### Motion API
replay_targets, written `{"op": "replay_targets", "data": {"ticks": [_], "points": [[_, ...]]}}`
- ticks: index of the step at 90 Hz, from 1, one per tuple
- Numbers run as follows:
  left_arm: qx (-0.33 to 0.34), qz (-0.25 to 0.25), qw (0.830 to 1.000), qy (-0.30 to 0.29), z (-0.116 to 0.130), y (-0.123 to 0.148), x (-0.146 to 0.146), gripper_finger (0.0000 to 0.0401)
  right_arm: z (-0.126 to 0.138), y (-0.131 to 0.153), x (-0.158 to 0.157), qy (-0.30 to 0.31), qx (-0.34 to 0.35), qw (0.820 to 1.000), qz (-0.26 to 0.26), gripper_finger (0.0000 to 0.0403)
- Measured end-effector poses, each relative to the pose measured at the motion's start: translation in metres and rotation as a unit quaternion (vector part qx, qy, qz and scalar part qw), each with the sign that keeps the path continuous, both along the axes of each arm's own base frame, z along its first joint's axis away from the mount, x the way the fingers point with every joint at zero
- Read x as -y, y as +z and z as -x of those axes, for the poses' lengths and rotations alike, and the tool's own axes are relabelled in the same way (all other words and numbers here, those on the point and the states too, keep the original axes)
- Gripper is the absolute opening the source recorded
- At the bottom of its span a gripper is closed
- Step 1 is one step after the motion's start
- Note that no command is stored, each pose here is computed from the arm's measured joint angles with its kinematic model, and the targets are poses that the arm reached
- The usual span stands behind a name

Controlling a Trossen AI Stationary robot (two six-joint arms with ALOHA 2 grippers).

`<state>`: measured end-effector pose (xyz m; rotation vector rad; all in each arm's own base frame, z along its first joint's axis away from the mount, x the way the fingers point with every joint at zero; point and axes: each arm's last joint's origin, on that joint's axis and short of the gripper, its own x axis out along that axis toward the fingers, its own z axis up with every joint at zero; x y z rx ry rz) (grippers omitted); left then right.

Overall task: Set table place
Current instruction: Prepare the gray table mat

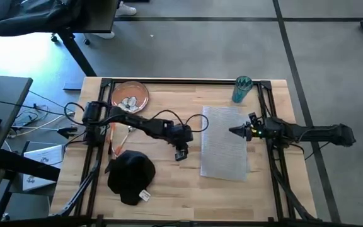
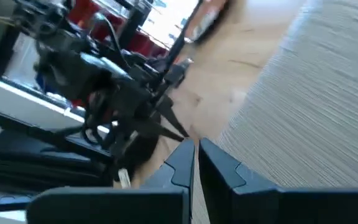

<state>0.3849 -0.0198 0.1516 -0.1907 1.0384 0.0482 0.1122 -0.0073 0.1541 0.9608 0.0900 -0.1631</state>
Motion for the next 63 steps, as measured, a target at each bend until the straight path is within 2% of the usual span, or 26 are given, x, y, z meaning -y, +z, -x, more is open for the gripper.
{"op": "replay_targets", "data": {"ticks": [11,20,30,41,49,58,63], "points": [[-0.033,-0.018,0.999,-0.017,0.012,0.009,0.011,0.001,-0.001,0.012,-0.005,0.025,0.06,0.997,0.03,0.0005],[-0.052,-0.053,0.997,-0.018,0.024,0.021,0.02,0.001,-0.004,0.026,-0.01,0.034,0.06,0.996,0.064,0.0005],[-0.028,-0.089,0.995,-0.015,0.034,0.044,0.03,0.001,-0.012,0.044,-0.016,0.048,0.029,0.993,0.1,0.0005],[0.027,-0.095,0.995,-0.009,0.047,0.059,0.029,0.001,-0.028,0.058,-0.024,0.071,-0.08,0.985,0.137,0.0005],[0.079,-0.08,0.994,0.01,0.056,0.054,0.018,0.001,-0.04,0.062,-0.031,0.088,-0.183,0.967,0.152,0.0005],[0.114,-0.064,0.991,0.028,0.064,0.037,0.006,0.001,-0.047,0.057,-0.036,0.096,-0.33,0.926,0.155,0.0005],[0.127,-0.049,0.99,0.029,0.063,0.028,0.0,0.001,-0.048,0.055,-0.037,0.089,-0.409,0.895,0.153,0.0005]]}}
